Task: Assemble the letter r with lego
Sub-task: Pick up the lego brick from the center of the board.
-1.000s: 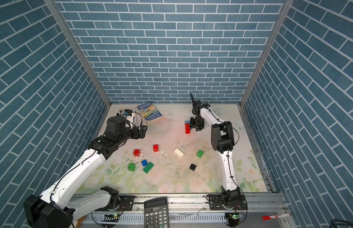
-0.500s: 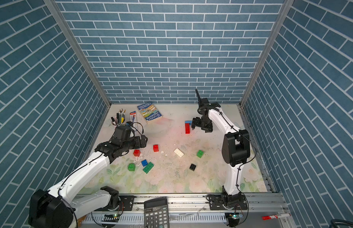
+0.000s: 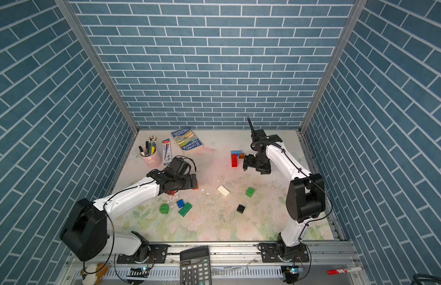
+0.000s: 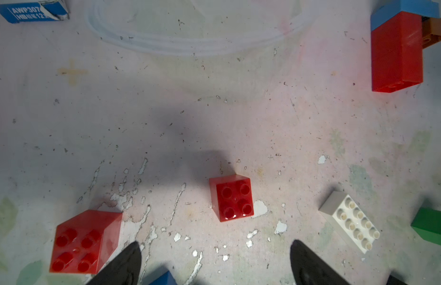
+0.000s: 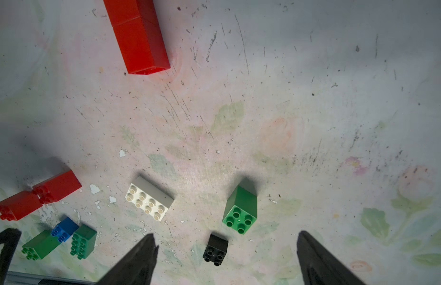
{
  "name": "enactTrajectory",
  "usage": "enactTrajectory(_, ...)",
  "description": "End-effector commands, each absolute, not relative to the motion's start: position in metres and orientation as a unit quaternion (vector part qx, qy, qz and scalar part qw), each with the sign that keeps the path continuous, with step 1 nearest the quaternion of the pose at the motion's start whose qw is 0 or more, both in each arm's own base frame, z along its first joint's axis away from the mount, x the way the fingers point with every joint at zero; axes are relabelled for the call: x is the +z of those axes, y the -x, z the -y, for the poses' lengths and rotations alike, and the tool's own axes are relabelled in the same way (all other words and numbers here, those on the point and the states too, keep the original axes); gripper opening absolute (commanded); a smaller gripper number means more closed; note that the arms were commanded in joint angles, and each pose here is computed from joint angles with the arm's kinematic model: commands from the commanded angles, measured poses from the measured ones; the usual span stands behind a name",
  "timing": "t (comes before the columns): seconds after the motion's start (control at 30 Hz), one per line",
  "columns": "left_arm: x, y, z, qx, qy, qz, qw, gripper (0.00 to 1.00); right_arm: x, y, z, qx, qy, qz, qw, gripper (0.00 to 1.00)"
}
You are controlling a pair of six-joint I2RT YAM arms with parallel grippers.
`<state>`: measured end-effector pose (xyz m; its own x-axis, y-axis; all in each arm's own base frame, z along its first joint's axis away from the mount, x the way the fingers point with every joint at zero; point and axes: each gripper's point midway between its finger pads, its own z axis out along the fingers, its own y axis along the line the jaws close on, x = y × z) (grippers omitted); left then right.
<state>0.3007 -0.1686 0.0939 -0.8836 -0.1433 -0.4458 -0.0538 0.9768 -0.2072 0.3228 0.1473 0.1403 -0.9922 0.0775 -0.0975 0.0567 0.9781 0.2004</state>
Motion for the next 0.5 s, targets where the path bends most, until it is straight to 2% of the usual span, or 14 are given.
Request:
enactTrajectory(0.0,0.095,-0.304,0.165,-0.07,0.073,-0.969,0.224,0.95,0.149,-0.312,-0.143,0.098,-0.02,-0.993,0.064,0.9)
enactTrajectory(0.47,0.074,-0.307,0.18,-0.056,0.076,-0.981,0.169,0.84,0.137,-0.286,-0.134,0.102,-0.024,-0.992,0.07,0.89)
